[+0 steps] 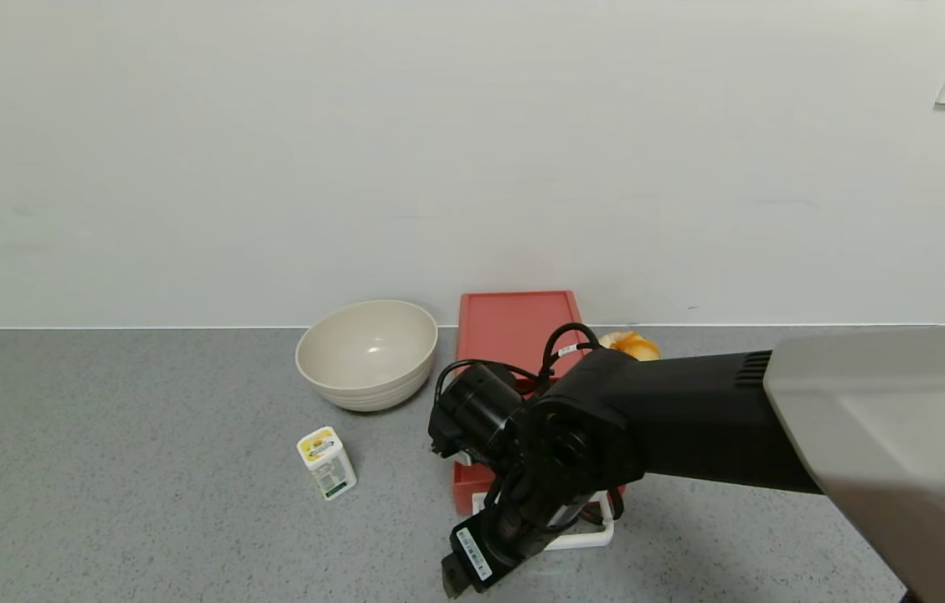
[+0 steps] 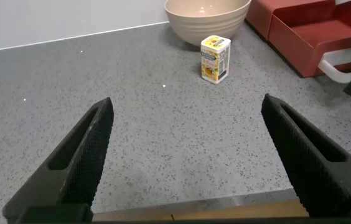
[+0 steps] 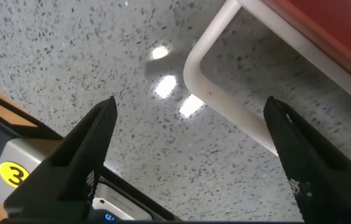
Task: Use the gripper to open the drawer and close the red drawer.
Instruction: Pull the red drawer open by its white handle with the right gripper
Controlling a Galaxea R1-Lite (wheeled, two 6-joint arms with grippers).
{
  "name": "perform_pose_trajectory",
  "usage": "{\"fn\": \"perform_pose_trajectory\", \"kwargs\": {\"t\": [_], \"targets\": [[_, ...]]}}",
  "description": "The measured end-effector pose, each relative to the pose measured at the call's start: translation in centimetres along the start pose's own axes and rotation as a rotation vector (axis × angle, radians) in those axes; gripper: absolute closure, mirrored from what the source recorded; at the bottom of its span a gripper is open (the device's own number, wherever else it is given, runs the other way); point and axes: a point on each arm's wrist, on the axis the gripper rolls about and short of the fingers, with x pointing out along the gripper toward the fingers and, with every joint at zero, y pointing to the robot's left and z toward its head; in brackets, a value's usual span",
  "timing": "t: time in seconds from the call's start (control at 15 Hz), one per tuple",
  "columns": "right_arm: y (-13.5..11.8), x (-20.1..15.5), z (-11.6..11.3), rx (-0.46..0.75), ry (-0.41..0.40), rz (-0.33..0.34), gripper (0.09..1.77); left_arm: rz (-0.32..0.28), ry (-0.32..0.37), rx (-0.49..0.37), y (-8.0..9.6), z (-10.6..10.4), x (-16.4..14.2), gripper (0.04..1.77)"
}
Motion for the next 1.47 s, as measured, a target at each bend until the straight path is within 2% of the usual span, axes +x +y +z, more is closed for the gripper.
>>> {"fn": "perform_pose_trajectory", "kwargs": {"t": [0.33, 1.0, 1.27, 1.47], "targets": [[1.2, 0.0, -0.5, 0.002, 0.014, 0.005, 0.15, 0.000, 0.000, 0.000, 0.0, 0.0, 0.0, 0.09], [1.9, -0.9, -1.0, 0.018, 0.043, 0.028, 0.15, 0.000, 0.000, 0.000, 0.0, 0.0, 0.0, 0.09], [2.0, -3.4, -1.2, 0.008, 0.017, 0.033, 0.15, 0.000, 0.000, 0.000, 0.0, 0.0, 0.0, 0.09], [2.1, -7.1, -1.8, -0.007, -0.025, 0.043, 0.15, 0.000, 0.000, 0.000, 0.0, 0.0, 0.0, 0.09]]}}
